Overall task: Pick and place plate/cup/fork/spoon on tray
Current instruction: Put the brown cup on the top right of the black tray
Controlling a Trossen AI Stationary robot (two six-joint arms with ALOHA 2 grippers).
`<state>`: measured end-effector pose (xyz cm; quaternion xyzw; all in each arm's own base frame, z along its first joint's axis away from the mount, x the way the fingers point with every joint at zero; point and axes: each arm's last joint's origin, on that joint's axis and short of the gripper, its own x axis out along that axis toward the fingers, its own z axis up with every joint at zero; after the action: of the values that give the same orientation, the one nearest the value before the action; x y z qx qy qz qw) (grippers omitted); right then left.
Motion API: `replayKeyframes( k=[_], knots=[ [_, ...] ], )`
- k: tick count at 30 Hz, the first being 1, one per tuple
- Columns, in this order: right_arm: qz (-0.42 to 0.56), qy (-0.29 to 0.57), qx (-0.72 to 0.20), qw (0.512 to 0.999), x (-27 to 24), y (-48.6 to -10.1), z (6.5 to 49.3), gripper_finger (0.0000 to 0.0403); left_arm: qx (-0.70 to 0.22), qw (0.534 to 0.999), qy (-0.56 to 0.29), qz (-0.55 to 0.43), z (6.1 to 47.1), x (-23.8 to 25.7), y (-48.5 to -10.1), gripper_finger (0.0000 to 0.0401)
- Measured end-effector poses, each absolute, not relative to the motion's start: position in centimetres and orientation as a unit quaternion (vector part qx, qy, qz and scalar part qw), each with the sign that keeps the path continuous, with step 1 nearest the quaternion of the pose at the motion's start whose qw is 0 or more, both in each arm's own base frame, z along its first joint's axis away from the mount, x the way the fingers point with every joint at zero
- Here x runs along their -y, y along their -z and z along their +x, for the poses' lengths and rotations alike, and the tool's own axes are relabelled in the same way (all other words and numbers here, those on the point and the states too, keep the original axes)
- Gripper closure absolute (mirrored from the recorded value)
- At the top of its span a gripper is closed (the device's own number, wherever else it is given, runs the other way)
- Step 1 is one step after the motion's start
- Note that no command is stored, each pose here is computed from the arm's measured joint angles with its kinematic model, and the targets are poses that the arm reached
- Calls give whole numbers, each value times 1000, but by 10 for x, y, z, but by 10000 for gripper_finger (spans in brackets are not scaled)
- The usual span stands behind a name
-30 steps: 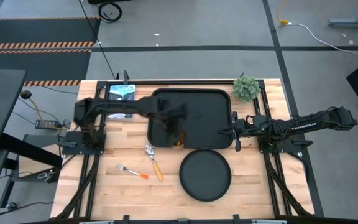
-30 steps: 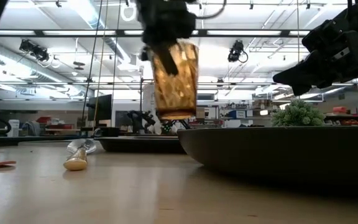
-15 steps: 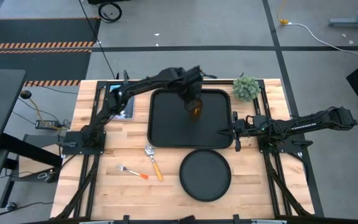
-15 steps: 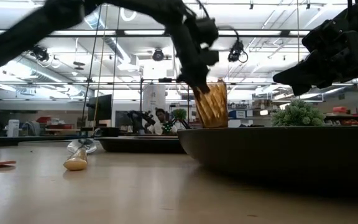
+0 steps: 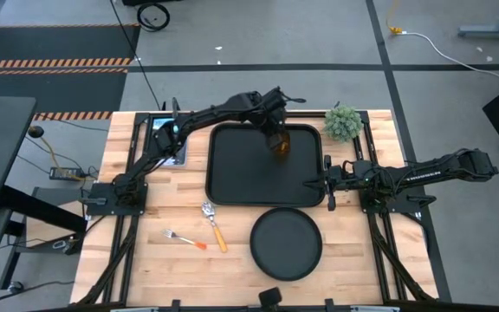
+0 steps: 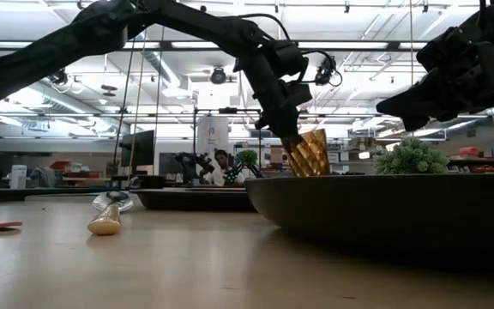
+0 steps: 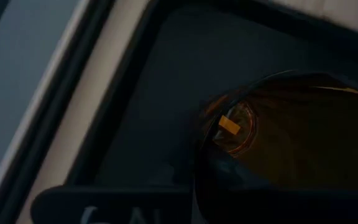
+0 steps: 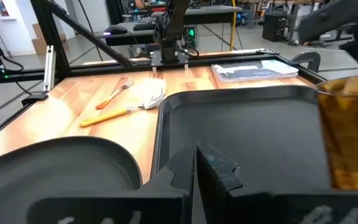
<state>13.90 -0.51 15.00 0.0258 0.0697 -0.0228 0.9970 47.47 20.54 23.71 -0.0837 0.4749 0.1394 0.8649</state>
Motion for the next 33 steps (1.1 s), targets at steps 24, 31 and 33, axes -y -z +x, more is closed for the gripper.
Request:
replayKeyframes(
  k=[24, 31, 33],
  knots=[
    [26, 23, -64, 997, 5, -151, 139, 380, -469, 877, -107, 12, 460, -189, -283, 220],
    [26, 23, -62, 997, 5, -152, 139, 380, -563, 822, -84, -15, 443, -180, -270, 238],
    [26, 23, -62, 997, 5, -152, 139, 380, -583, 808, -82, -25, 441, -179, -256, 246]
  ],
)
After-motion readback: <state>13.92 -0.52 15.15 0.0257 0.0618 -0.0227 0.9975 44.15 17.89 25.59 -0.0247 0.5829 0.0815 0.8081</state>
